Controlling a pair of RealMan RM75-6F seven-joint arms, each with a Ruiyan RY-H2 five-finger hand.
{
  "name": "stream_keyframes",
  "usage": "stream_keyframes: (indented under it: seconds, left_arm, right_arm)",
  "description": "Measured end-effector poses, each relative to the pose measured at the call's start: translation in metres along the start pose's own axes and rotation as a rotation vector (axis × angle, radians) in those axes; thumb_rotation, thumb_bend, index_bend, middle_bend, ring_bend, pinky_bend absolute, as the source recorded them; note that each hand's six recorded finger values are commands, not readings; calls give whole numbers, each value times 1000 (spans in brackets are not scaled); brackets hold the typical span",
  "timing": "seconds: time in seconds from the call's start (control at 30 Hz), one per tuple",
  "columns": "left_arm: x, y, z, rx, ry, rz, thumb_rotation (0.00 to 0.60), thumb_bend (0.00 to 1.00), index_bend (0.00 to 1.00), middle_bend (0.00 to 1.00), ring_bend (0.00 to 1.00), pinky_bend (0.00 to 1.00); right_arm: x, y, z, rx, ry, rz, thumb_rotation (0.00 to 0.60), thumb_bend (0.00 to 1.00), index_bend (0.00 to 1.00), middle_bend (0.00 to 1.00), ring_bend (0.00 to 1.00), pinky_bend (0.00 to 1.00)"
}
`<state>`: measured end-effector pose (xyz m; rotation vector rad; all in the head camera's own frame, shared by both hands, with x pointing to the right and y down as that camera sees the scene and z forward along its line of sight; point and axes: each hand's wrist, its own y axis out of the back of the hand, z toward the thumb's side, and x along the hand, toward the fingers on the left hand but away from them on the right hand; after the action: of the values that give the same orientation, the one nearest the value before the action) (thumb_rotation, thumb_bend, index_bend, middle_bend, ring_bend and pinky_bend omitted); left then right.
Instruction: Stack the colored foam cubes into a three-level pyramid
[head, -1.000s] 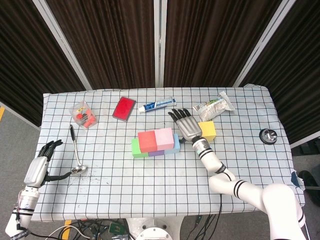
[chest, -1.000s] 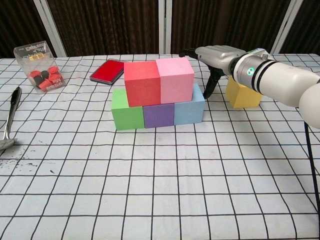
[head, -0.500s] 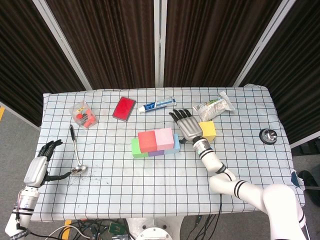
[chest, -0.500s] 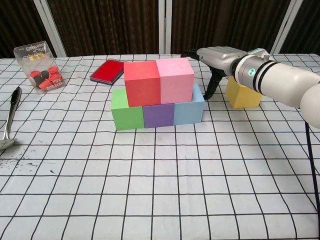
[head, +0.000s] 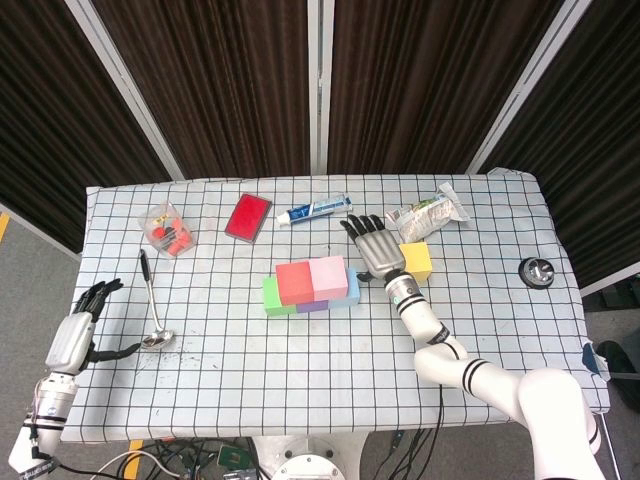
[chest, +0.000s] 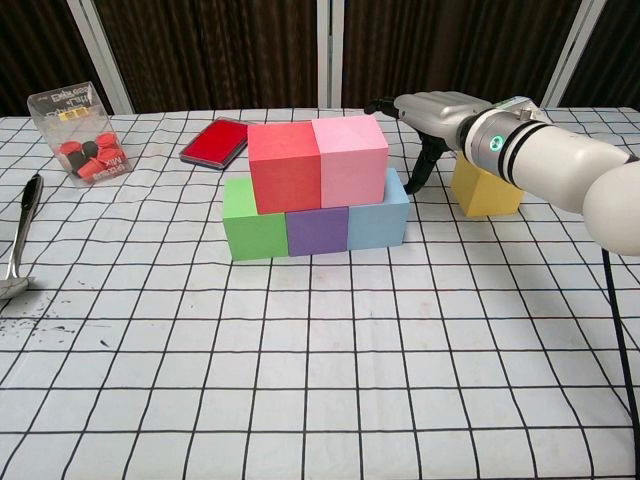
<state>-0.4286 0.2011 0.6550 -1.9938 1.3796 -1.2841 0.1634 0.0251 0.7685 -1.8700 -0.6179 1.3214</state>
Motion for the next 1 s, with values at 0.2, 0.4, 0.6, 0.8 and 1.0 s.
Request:
stream_keyframes:
  seconds: [0.2,0.4,0.6,0.8,1.0]
  left_arm:
    - [0,0,-1,-1,0,0,600,0,62,117,0,62]
    - [0,0,-1,-2,0,-1,600,0,62,117,0,62]
    - [0,-1,0,0,1,-3,600,0,62,118,0,62]
    - [0,2,-1,-1,2,4,600,0,62,117,0,62]
    - [1,8,3,-4,-9,29,600,0,62,117,0,62]
  right_arm:
    - [-1,0,6,-13,12,-5,600,78,0,0,0,0]
    - [-2,-1,6,-12,16,-4,600,79,0,0,0,0]
    - [1,5,3,-11,13,-15,600,80,0,0,0,0]
    - [12,19,-4,-50,18,-29,600,82,0,0,0,0]
    - [37,56,-14,-94,35,-65,600,81,0,0,0,0]
